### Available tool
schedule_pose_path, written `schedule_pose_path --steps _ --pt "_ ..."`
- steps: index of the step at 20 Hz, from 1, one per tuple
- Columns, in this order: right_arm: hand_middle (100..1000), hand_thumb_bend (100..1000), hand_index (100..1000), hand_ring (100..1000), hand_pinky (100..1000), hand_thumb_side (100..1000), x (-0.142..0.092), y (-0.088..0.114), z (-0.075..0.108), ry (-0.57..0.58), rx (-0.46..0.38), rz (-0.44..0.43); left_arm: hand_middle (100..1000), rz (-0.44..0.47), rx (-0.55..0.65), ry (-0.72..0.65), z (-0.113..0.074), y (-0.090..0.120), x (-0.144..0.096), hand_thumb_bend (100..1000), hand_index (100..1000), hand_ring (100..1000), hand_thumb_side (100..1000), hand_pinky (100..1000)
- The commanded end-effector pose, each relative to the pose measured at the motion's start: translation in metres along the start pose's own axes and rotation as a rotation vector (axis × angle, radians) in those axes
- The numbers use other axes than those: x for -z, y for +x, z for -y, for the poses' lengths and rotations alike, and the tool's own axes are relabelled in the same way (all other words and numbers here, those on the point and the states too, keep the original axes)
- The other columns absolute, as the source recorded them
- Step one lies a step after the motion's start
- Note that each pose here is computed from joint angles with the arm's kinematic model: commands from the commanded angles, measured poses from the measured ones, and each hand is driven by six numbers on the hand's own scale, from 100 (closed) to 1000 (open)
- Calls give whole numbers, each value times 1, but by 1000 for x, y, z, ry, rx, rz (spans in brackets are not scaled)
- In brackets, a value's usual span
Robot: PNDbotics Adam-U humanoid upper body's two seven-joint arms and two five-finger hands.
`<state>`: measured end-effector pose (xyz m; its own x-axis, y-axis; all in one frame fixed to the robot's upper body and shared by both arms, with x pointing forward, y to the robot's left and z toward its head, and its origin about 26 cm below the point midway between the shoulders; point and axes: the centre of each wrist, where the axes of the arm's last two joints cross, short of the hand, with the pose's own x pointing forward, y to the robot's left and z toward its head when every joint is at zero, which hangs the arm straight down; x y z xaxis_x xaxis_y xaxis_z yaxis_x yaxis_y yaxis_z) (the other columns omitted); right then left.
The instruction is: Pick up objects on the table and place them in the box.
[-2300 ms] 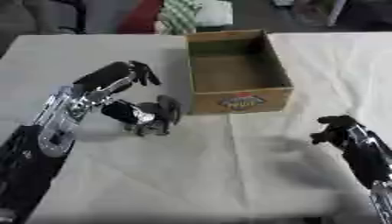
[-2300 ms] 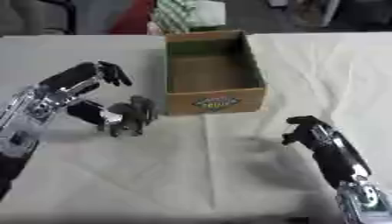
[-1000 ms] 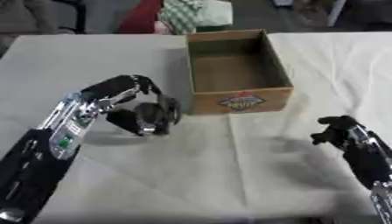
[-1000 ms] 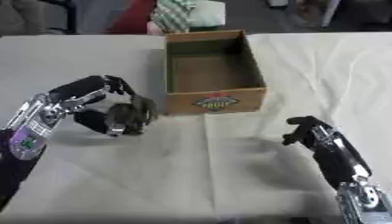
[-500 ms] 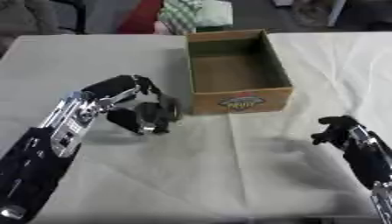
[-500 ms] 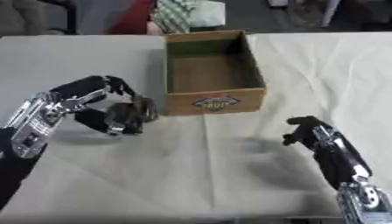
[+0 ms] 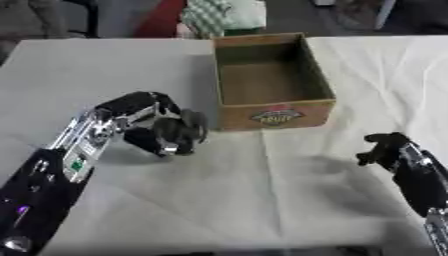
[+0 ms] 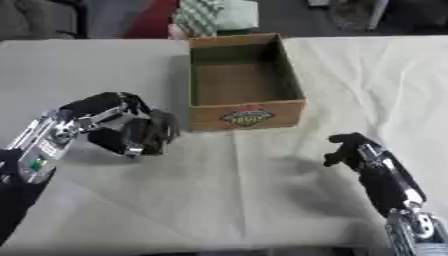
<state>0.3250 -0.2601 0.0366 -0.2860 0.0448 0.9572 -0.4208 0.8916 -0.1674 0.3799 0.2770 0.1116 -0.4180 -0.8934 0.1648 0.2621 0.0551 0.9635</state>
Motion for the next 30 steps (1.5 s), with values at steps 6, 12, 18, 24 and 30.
schedule_pose_path --steps 6,12,18,24,30 --pt "409 100 726 527 747 846 4 7 3 9 -22 20 745 -46 20 42 -10 -3 -5 666 825 744 745 761" --pt "409 100 727 527 747 847 4 7 3 9 -23 20 732 -33 23 11 -7 -2 -3 648 822 735 744 757" --pt "409 100 726 527 747 848 4 7 3 11 -23 19 700 -2 42 -28 -5 1 0 587 806 705 710 748" --pt "409 100 727 527 747 848 4 7 3 12 -23 19 673 27 62 -47 -4 3 2 542 795 680 676 740" --pt "409 100 727 527 747 848 5 7 3 14 -22 19 613 31 82 -55 -3 3 5 422 766 621 523 719"
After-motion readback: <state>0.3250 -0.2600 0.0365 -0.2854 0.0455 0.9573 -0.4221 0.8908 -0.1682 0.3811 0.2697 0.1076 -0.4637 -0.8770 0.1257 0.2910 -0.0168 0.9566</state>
